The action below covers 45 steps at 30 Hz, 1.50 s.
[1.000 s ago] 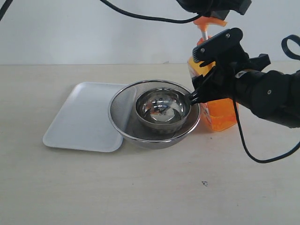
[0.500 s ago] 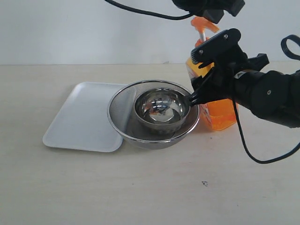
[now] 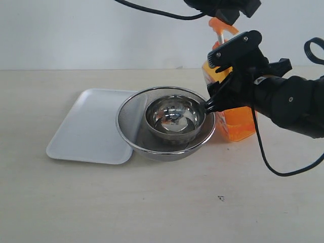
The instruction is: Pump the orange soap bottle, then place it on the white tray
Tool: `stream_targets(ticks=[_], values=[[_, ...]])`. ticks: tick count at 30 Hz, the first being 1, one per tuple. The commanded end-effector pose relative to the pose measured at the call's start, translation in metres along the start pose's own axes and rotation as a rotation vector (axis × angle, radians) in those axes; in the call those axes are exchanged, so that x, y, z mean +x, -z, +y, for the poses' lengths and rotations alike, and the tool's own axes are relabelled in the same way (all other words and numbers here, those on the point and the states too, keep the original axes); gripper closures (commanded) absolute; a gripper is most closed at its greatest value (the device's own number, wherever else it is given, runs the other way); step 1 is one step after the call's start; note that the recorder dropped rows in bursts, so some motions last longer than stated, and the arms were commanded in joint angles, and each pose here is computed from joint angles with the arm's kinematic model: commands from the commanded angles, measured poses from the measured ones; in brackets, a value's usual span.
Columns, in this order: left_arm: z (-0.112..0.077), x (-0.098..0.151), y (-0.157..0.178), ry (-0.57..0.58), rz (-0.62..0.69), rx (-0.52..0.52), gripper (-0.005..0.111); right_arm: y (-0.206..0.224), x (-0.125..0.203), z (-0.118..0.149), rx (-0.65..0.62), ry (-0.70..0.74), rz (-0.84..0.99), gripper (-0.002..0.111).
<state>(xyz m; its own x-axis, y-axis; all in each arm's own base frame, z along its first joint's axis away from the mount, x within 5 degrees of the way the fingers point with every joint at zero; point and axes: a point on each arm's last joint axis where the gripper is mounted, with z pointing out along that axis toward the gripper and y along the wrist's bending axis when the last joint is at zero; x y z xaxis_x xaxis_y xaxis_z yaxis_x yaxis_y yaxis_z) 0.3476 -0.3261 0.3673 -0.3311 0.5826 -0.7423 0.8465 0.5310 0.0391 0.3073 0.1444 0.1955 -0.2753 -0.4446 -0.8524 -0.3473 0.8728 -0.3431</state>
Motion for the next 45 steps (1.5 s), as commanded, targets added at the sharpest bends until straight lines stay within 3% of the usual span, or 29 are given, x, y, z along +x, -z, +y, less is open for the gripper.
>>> stream_targets(ticks=[1, 9, 18, 28, 35, 40, 45], values=[[-0.007, -0.010, 0.004, -0.009, -0.096, 0.049, 0.102, 0.000, 0.003, 0.002, -0.021, -0.003, 0.022, 0.108], [-0.010, 0.004, -0.015, 0.000, 0.004, 0.118, 0.102, 0.000, 0.002, 0.002, -0.018, -0.004, 0.020, 0.108], [0.003, 0.010, -0.016, -0.003, 0.067, -0.029, 0.102, 0.000, 0.002, 0.002, -0.018, -0.004, 0.020, 0.108], [0.003, 0.009, -0.006, -0.013, 0.090, -0.045, 0.102, 0.000, 0.002, 0.002, -0.018, -0.004, 0.020, 0.108], [0.010, 0.008, 0.004, -0.001, 0.102, -0.138, 0.102, 0.000, 0.002, 0.002, -0.018, -0.004, 0.020, 0.108], [0.011, 0.008, 0.004, -0.005, 0.106, -0.143, 0.102, 0.000, 0.002, 0.002, -0.018, -0.004, 0.020, 0.108], [0.013, 0.014, 0.006, -0.012, 0.171, -0.153, 0.102, 0.000, 0.002, 0.002, -0.018, -0.004, 0.020, 0.108]])
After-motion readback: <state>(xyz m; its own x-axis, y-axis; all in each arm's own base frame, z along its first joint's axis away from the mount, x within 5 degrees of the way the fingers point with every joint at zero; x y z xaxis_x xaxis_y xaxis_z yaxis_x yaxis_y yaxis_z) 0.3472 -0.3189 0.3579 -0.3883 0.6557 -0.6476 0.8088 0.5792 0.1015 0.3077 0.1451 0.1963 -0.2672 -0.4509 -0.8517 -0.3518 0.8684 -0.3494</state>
